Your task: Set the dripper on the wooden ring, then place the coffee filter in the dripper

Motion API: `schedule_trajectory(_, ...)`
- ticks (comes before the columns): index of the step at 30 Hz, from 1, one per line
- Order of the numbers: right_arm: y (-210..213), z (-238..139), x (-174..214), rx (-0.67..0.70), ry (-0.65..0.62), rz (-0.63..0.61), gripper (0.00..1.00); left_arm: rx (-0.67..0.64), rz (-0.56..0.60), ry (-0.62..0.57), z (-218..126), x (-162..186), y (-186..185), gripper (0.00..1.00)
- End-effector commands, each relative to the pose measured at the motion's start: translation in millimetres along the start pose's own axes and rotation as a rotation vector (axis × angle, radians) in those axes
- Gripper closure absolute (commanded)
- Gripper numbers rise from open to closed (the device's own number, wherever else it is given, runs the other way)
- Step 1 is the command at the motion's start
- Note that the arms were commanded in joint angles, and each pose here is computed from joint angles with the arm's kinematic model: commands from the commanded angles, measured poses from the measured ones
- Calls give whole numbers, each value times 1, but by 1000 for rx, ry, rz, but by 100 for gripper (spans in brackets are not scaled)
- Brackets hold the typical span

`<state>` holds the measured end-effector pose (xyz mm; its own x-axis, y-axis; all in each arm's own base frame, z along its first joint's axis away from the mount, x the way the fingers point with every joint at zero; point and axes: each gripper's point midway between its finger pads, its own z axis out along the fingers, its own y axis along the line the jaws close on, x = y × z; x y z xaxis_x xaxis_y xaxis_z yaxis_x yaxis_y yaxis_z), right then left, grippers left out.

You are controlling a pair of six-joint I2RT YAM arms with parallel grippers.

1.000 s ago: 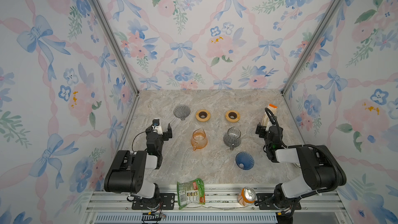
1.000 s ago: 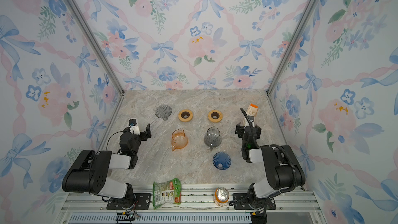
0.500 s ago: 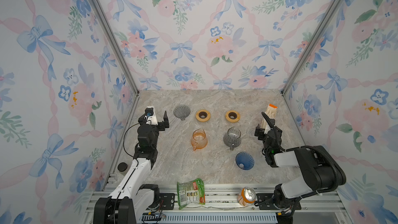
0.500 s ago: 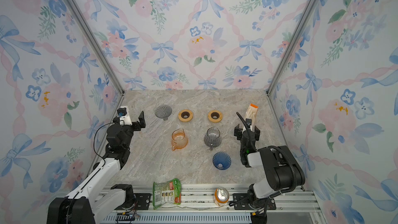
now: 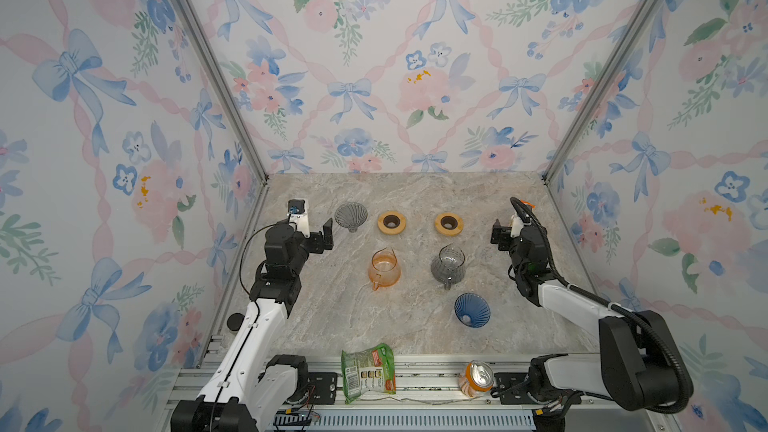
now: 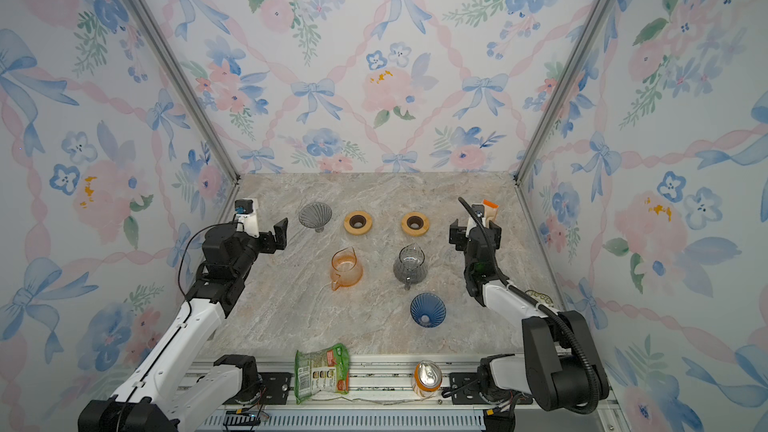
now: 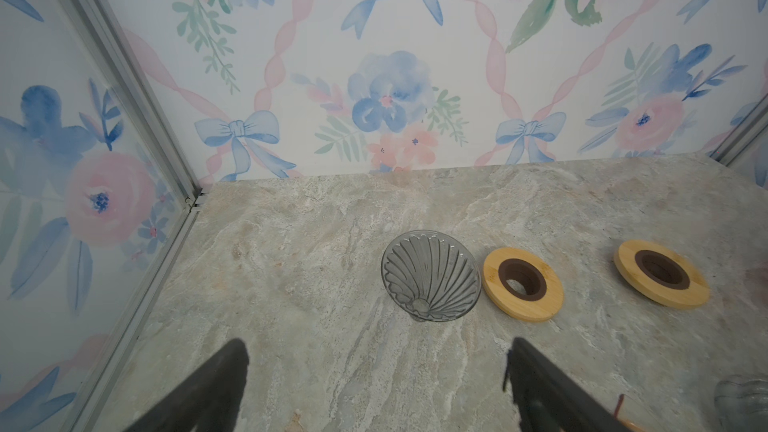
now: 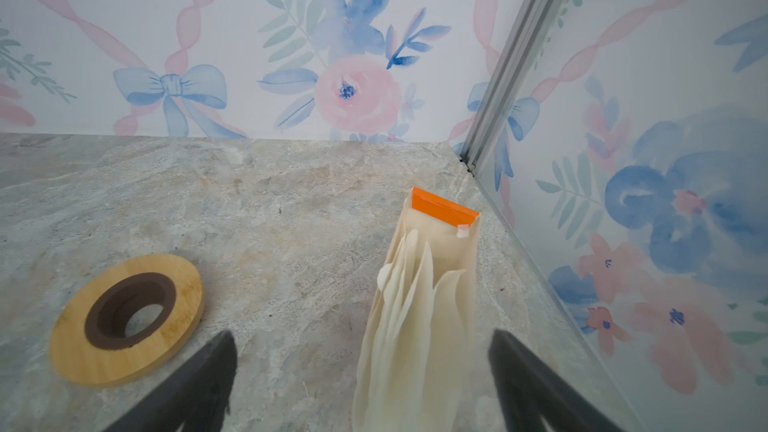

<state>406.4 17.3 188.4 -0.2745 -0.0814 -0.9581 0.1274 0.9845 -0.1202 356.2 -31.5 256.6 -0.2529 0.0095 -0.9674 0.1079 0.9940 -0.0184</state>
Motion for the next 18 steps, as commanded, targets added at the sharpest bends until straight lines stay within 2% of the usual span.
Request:
schedule_trajectory(1,23,-5,-16,-130,118,45,3,61,-28,52,0,0,-14,2)
schedule_trajectory(2,30,-6,-28,-169,136,80,3,81,-31,66,1,3,-18,2)
schedule_trajectory(3,37,-7,-37,-208,152,106,3,103,-30,42,-1,-11,-23,2)
schedule_trajectory(5,53,-12,-55,-287,184,144,2,153,-36,44,0,-15,-33,2)
schedule_trajectory(9,87,-23,-79,-426,242,164,1,226,-64,71,0,-18,-50,2)
schedule_trajectory(14,119,-35,-95,-510,289,136,0,243,-95,106,4,-18,-59,2)
schedule_trajectory(18,132,-36,-98,-544,317,180,3,246,-108,116,7,-21,-65,2)
